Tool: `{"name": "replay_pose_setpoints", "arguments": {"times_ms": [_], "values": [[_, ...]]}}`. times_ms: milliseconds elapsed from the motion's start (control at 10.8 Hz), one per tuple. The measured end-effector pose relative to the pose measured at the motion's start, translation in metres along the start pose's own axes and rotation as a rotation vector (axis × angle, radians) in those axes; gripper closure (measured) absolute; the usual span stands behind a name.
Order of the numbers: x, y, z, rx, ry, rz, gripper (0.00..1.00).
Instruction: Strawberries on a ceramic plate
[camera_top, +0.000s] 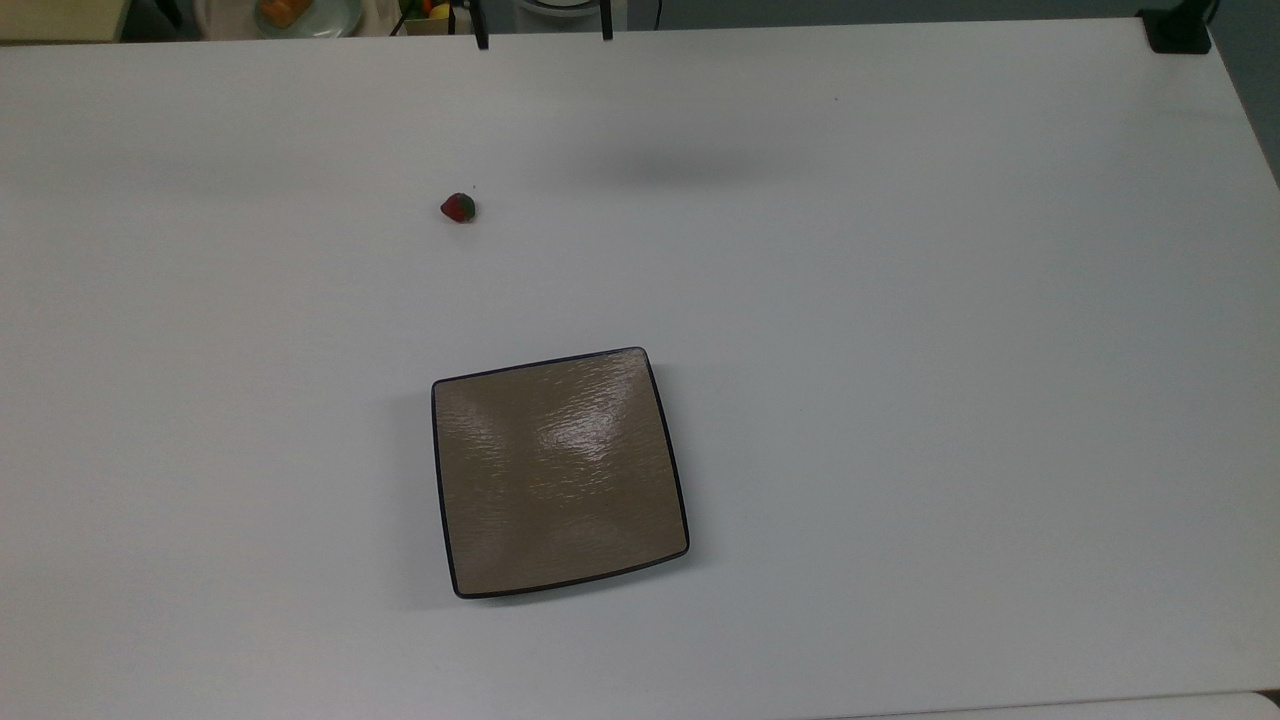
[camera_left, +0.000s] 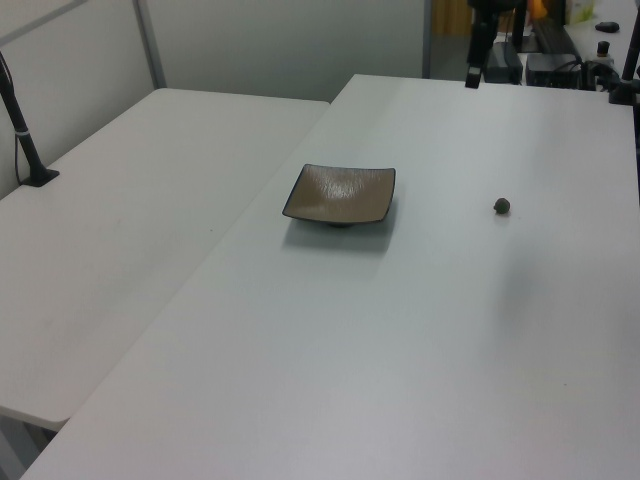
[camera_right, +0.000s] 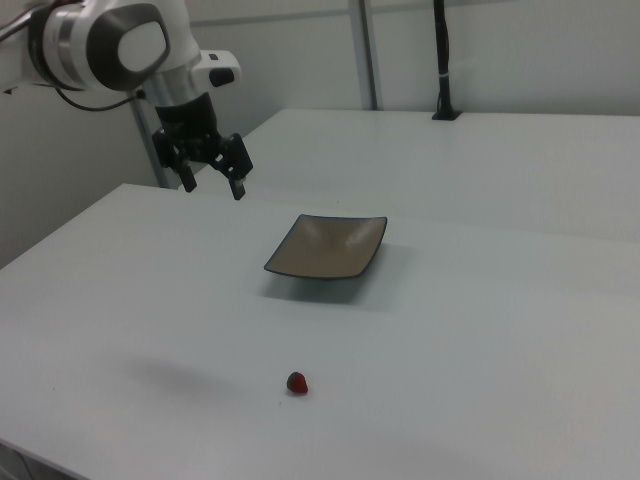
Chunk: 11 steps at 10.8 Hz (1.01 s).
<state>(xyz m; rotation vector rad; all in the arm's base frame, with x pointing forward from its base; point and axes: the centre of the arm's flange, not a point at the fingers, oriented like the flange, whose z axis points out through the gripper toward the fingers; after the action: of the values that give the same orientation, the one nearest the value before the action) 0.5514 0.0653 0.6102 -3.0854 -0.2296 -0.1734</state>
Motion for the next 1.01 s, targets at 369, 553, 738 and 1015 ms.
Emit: {"name": "replay_pose_setpoints", "arguments": {"times_ms": [369,553,738,1015], "values": [[0.0049,-0.0019,0.0053,0.001,0.0,0.005,0.0],[0.0049,-0.0028,0.0055,0.001,0.0,0.003,0.0],[0.0048,-0.0028,0.0058,0.001,-0.001,0.003,0.0],[0.0039,-0.003,0.0082,0.001,-0.009,0.003,0.0]]}}
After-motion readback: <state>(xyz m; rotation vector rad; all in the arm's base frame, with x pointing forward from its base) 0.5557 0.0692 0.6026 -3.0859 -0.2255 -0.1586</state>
